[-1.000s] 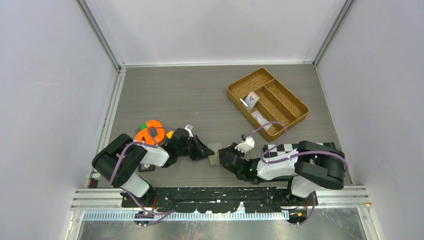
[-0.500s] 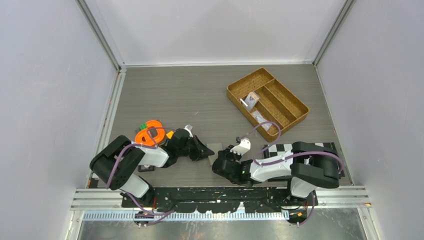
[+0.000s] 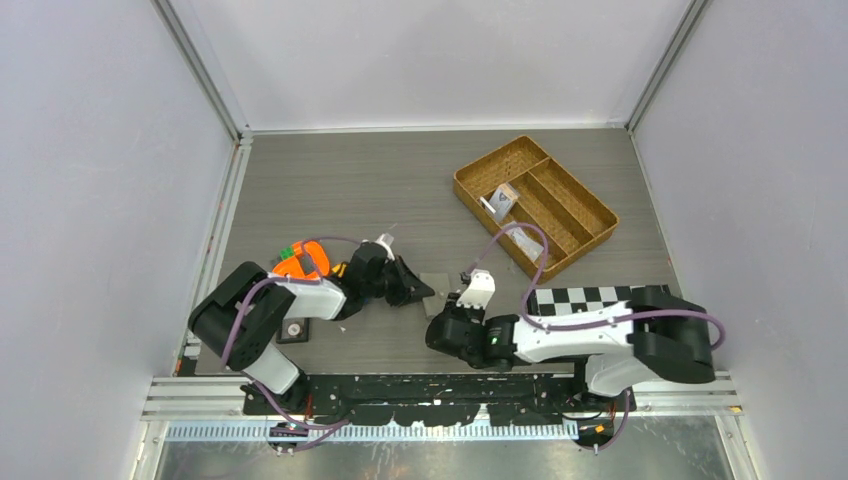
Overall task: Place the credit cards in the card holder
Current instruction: Close the card holder at the center of the board, then reset both arms
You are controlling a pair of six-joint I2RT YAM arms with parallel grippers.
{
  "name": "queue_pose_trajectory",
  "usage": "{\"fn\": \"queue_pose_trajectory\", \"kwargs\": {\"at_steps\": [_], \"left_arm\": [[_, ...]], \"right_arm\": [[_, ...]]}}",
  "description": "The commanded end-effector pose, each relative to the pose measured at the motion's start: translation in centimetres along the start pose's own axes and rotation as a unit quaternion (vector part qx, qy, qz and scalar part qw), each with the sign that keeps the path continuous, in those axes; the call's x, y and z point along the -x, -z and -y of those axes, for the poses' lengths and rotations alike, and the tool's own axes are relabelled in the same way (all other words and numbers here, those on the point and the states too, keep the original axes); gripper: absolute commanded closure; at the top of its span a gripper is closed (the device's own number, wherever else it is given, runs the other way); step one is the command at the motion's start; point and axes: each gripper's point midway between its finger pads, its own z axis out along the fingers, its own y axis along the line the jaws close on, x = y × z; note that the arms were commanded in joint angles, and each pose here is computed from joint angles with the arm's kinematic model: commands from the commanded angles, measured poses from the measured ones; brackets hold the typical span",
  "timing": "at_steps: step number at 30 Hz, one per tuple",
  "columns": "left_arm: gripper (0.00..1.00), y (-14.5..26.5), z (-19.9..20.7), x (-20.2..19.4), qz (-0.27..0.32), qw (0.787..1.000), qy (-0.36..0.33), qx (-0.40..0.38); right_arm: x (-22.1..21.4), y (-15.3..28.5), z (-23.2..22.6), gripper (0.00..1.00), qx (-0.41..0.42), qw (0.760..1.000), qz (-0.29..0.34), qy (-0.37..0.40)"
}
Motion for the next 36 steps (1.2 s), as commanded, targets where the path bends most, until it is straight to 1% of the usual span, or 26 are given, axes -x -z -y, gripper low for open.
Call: {"fn": "queue_pose_trajectory", "kwargs": {"at_steps": [1, 3, 5, 6, 8, 9, 10, 11, 12, 13, 15, 18, 20, 21, 23, 25, 27, 29, 32, 36], "left_arm": [[0.95, -1.1, -3.2, 1.8, 0.021, 0.995, -0.054, 0.078], [0.77, -1.3, -2.7, 2.1, 0.017, 0.994, -0.072, 0.079], [0.56, -1.1, -2.2, 2.6, 0.019, 0.992, -0.092, 0.084], [0.47, -1.0, -1.8, 2.9, 0.023, 0.991, -0.105, 0.085], [0.34, -0.4, -1.0, 3.7, 0.029, 0.987, -0.132, 0.09], [0.29, 0.0, -0.5, 4.1, 0.033, 0.984, -0.15, 0.093], [0.18, 0.5, -0.2, 4.6, 0.039, 0.98, -0.166, 0.102], [0.1, 1.1, 0.2, 5.3, 0.049, 0.976, -0.181, 0.108], [0.04, 1.9, -0.1, 5.8, 0.053, 0.972, -0.193, 0.124], [0.01, 2.7, 0.0, 6.6, 0.064, 0.969, -0.201, 0.132], [0.0, 4.6, 0.3, 8.5, 0.089, 0.963, -0.21, 0.14], [0.0, 9.1, 0.8, 11.8, 0.147, 0.951, -0.222, 0.16], [0.0, 13.5, 1.2, 14.0, 0.211, 0.926, -0.239, 0.204], [0.0, 16.8, 2.4, 15.3, 0.264, 0.906, -0.248, 0.221], [0.0, 21.3, 4.0, 15.9, 0.315, 0.879, -0.272, 0.231], [0.0, 25.2, 5.4, 15.8, 0.354, 0.859, -0.289, 0.229], [0.0, 27.9, 6.0, 15.3, 0.373, 0.845, -0.306, 0.229], [0.0, 29.2, 5.5, 14.6, 0.37, 0.836, -0.326, 0.24], [0.0, 29.7, 4.3, 14.1, 0.361, 0.825, -0.349, 0.257], [0.0, 29.4, 4.4, 14.0, 0.358, 0.827, -0.354, 0.25]], "right_arm": [[4.5, 2.2, 0.1, 0.62, -0.004, 0.996, -0.016, 0.085], [6.5, 2.0, 0.1, 0.54, 0.001, 0.996, -0.022, 0.085], [8.3, 1.6, 0.7, 0.45, -0.002, 0.996, -0.02, 0.083], [9.2, 1.3, 0.9, 0.41, -0.003, 0.996, -0.017, 0.084], [10.8, 0.6, 1.9, 0.31, -0.009, 0.997, -0.016, 0.081], [11.7, 0.1, 2.5, 0.28, -0.012, 0.997, -0.018, 0.075], [12.5, -0.3, 2.9, 0.25, -0.011, 0.997, -0.022, 0.067], [13.2, -0.7, 3.5, 0.22, -0.009, 0.998, -0.025, 0.063], [14.0, -1.0, 4.2, 0.2, -0.012, 0.998, -0.025, 0.059], [14.7, -1.3, 5.0, 0.18, -0.018, 0.998, -0.025, 0.057], [16.5, -1.8, 7.1, 0.15, -0.032, 0.998, -0.019, 0.044], [19.3, -1.7, 10.2, 0.13, -0.046, 0.999, -0.004, 0.005], [21.6, -1.0, 12.4, 0.12, -0.06, 0.998, 0.025, -0.019], [23.2, -0.1, 13.5, 0.12, -0.071, 0.996, 0.053, -0.028], [25.2, 1.6, 14.9, 0.12, -0.089, 0.99, 0.106, -0.027], [27.0, 3.5, 15.4, 0.12, -0.094, 0.982, 0.162, -0.019], [28.2, 5.1, 15.4, 0.12, -0.082, 0.974, 0.21, -0.009], [28.7, 6.2, 15.9, 0.12, -0.085, 0.967, 0.238, 0.004], [28.7, 7.3, 17.1, 0.12, -0.109, 0.961, 0.252, 0.025], [28.8, 8.1, 17.3, 0.12, -0.111, 0.959, 0.261, 0.027]]}}
